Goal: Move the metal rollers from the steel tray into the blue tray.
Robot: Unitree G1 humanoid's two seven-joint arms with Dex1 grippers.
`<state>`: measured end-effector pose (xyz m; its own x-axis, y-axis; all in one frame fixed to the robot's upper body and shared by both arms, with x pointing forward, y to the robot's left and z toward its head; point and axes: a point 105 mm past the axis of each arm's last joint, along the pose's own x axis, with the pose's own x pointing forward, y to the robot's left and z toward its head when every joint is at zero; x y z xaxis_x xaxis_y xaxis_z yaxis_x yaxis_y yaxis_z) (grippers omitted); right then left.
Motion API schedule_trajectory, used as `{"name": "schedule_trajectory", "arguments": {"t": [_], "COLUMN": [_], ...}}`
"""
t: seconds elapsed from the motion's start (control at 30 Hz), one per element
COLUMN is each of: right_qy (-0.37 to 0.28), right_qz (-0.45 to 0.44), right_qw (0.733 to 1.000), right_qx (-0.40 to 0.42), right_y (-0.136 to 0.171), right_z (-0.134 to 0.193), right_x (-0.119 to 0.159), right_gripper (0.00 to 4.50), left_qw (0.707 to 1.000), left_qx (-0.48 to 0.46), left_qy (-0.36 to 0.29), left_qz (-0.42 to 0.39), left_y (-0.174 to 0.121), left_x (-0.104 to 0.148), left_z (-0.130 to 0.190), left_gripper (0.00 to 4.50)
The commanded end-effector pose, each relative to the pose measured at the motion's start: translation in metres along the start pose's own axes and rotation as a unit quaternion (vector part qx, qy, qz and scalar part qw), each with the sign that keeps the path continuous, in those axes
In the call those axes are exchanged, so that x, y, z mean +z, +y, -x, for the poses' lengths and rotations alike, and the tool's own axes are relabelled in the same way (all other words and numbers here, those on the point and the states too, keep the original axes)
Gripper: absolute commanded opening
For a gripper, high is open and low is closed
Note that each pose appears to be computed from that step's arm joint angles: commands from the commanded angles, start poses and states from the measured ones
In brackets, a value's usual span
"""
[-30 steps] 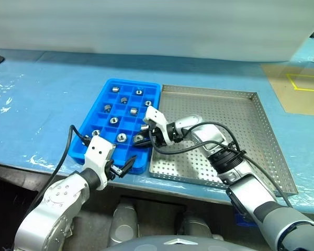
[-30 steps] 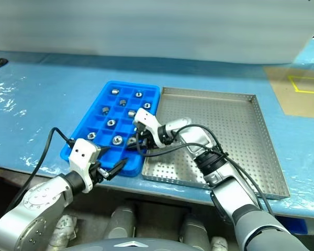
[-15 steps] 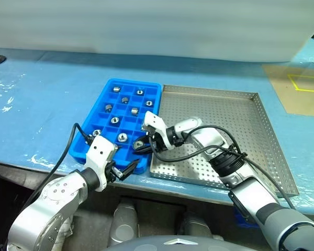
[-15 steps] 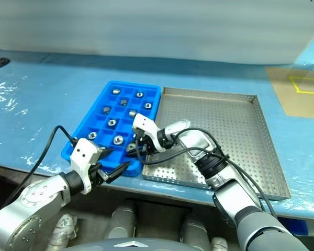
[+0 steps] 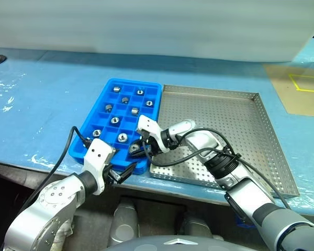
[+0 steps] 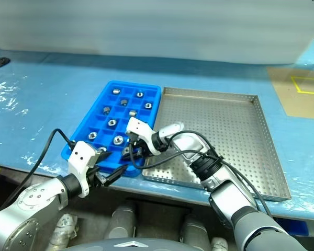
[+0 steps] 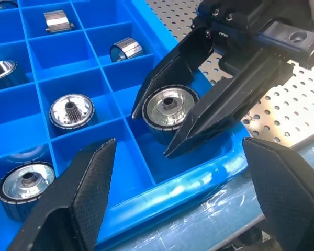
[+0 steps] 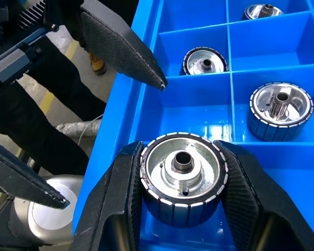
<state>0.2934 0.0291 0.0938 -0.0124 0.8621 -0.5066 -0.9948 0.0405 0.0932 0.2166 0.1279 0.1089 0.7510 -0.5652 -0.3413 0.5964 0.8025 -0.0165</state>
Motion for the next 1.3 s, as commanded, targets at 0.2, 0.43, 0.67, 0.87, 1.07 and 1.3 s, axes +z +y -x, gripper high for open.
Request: {"name": "schedule_trajectory", "arguments": {"t": [0.2, 0.43, 0.67, 0.87, 1.07, 1.3], "right_qy": [0.001, -0.107, -0.157, -0.158, -0.168, -0.138], "right_qz": [-0.001, -0.01, -0.043, -0.065, -0.082, -0.075], "right_qw": [1.0, 0.994, 0.977, 0.958, 0.918, 0.872], "right_qx": [-0.003, -0.029, -0.138, -0.228, -0.35, -0.463], "right_y": [0.0, -0.008, -0.035, -0.041, -0.051, -0.054], "right_z": [0.0, 0.027, 0.072, 0.103, 0.144, 0.19], "right_x": [-0.003, 0.023, 0.016, -0.011, -0.033, -0.068], "right_gripper": [3.7, 4.43, 4.43, 4.43, 4.43, 4.5], "left_qw": [0.999, 0.997, 0.993, 0.988, 0.979, 0.972], "left_qx": [0.003, 0.02, -0.028, -0.078, -0.124, -0.157], "left_qy": [-0.032, -0.074, -0.103, -0.11, -0.13, -0.141], "left_qz": [-0.024, -0.027, -0.042, -0.074, -0.095, -0.102], "left_y": [-0.001, 0.016, 0.014, 0.015, 0.012, 0.018], "left_x": [0.014, 0.034, 0.054, 0.061, 0.066, 0.071], "left_z": [-0.004, -0.019, -0.045, -0.069, -0.088, -0.098], "left_gripper": [4.07, 4.07, 4.07, 4.07, 4.07, 4.49]}}
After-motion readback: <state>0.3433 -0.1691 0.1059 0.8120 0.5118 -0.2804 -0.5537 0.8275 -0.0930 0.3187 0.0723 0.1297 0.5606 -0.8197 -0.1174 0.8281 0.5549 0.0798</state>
